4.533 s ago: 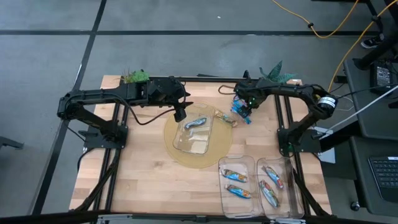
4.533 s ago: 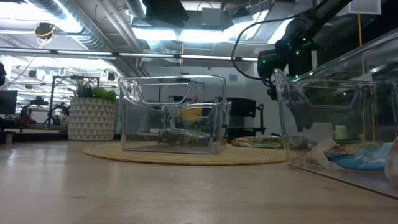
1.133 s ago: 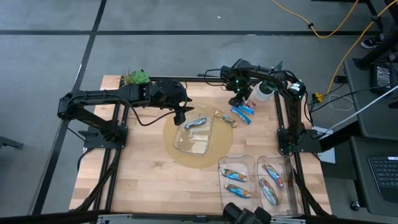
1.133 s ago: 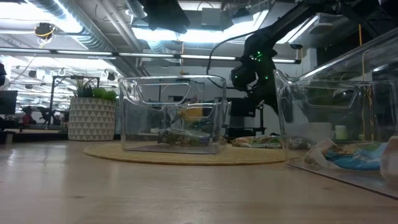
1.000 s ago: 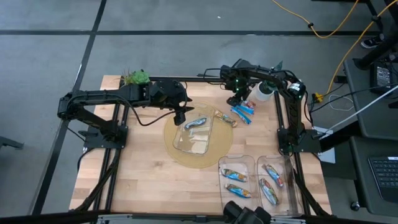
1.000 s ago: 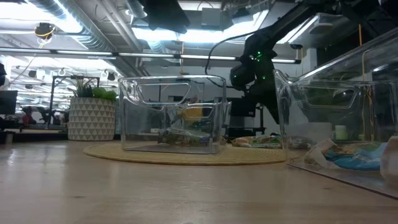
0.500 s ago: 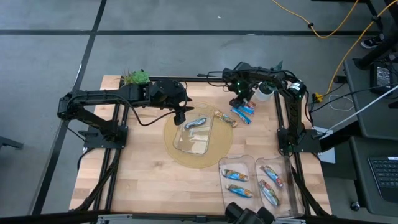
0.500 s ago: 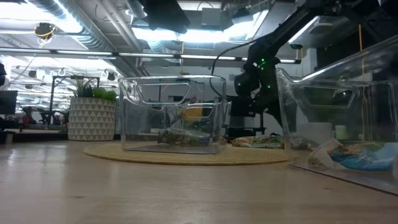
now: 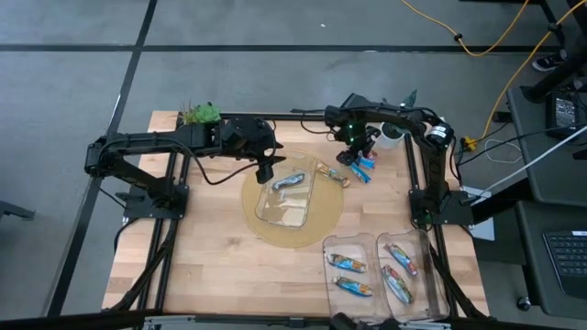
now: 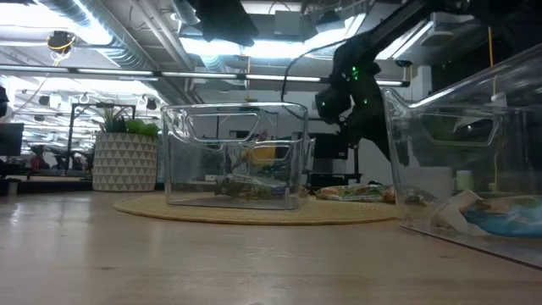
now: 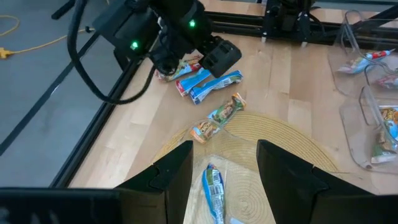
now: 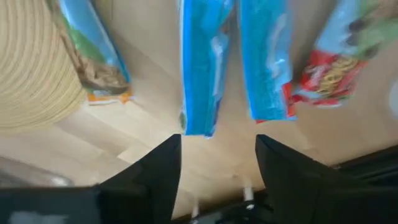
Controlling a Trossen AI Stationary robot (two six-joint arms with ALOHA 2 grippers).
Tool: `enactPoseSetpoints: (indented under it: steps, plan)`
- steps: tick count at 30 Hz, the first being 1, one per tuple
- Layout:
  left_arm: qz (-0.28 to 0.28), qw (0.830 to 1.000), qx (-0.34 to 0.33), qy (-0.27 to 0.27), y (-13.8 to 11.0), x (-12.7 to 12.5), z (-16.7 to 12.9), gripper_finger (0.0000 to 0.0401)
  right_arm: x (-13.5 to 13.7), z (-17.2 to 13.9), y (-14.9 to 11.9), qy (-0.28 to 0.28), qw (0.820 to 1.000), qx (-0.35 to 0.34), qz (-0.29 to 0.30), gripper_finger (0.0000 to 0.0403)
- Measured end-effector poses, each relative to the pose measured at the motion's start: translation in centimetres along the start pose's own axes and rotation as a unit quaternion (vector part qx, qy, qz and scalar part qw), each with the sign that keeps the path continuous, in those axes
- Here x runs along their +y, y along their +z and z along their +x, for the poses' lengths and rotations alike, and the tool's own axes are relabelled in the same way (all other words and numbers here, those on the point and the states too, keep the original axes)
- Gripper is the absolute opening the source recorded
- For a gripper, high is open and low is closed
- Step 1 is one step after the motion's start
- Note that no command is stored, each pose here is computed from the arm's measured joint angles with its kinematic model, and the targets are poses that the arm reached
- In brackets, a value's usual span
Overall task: Pick and place Granola Bars by type
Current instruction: Put the yellow granola bar pack into the bottom left transparent bin
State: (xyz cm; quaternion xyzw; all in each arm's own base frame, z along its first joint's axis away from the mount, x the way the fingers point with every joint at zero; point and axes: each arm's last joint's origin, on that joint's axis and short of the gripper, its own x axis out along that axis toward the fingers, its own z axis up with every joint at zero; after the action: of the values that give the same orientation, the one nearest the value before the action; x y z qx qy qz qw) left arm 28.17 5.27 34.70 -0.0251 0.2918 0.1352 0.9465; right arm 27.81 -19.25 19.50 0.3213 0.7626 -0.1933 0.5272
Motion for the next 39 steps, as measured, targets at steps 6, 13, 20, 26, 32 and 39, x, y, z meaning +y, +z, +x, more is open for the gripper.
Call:
enactPoseSetpoints:
  steps: [6, 13, 20, 26, 32, 39]
  plan:
    - [0.004, 1.0, 0.0, -0.008, 0.0, 0.1, 0.0, 0.0169, 1.3, -1.7, -1.1, 0.027, 0.998, -0.056, -0.001, 0.0207]
    - [0.007, 1.0, 0.001, -0.009, 0.0, 0.1, 0.0, 0.0169, 3.6, 0.0, -0.3, 0.052, 0.995, -0.078, -0.032, 0.0207]
    - [0.001, 1.0, 0.007, -0.014, -0.1, 0.0, 0.0, 0.0169, 2.2, 5.2, -0.4, 0.067, 0.997, -0.046, 0.006, 0.0207]
    - [-0.001, 1.0, 0.004, -0.018, -0.1, 0.1, 0.0, 0.0169, 0.8, 6.8, -0.2, 0.077, 0.995, -0.057, 0.026, 0.0207]
    - [-0.001, 1.0, 0.0, -0.018, 0.0, 0.1, 0.0, 0.0169, 0.0, 5.6, 0.6, 0.084, 0.992, -0.081, 0.047, 0.0207]
    - [-0.002, 1.0, 0.0, -0.017, 0.0, 0.1, 0.0, 0.0169, 0.2, 4.2, 1.1, 0.087, 0.99, -0.105, 0.043, 0.0207]
